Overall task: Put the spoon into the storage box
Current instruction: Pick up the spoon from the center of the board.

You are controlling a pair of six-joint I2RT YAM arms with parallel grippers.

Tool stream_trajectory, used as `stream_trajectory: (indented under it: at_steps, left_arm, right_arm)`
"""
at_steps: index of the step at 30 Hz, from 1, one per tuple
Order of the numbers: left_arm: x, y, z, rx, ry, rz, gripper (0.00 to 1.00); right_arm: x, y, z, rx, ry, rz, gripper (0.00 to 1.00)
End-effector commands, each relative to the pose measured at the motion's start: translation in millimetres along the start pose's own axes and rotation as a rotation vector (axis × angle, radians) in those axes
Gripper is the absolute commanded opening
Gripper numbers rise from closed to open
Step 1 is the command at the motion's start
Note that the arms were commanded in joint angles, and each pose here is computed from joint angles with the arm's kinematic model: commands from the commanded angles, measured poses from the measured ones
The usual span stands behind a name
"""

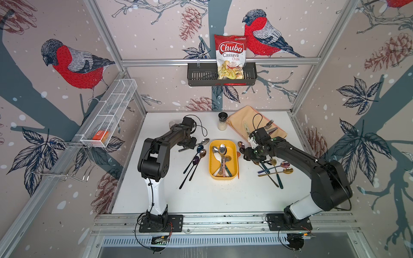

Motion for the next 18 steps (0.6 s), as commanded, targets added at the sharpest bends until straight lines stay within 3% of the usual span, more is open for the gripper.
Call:
stream_trajectory:
  at_steps: [1,18]
  left_arm:
    - [-4,2,0,-0.008,-0.014,-0.008,0.66]
    - [-12,-15,5,0.029,-0.054,0.026,0.62]
  right_arm:
    - [0,-2,-1,-0.001,-0.014,0.018,0.55]
    - [-4,-1,1,-0.002,-0.008,0.021,0.55]
Point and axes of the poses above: each gripper's point midway between its finger pads, its own x axis back along the fingers, its own z axis along the line the jaws close on, y = z × x, the point moved 10 cm from there along x, back along the fingers, and after that the axes turned 3 degrees about x, right-handed, at the moved point
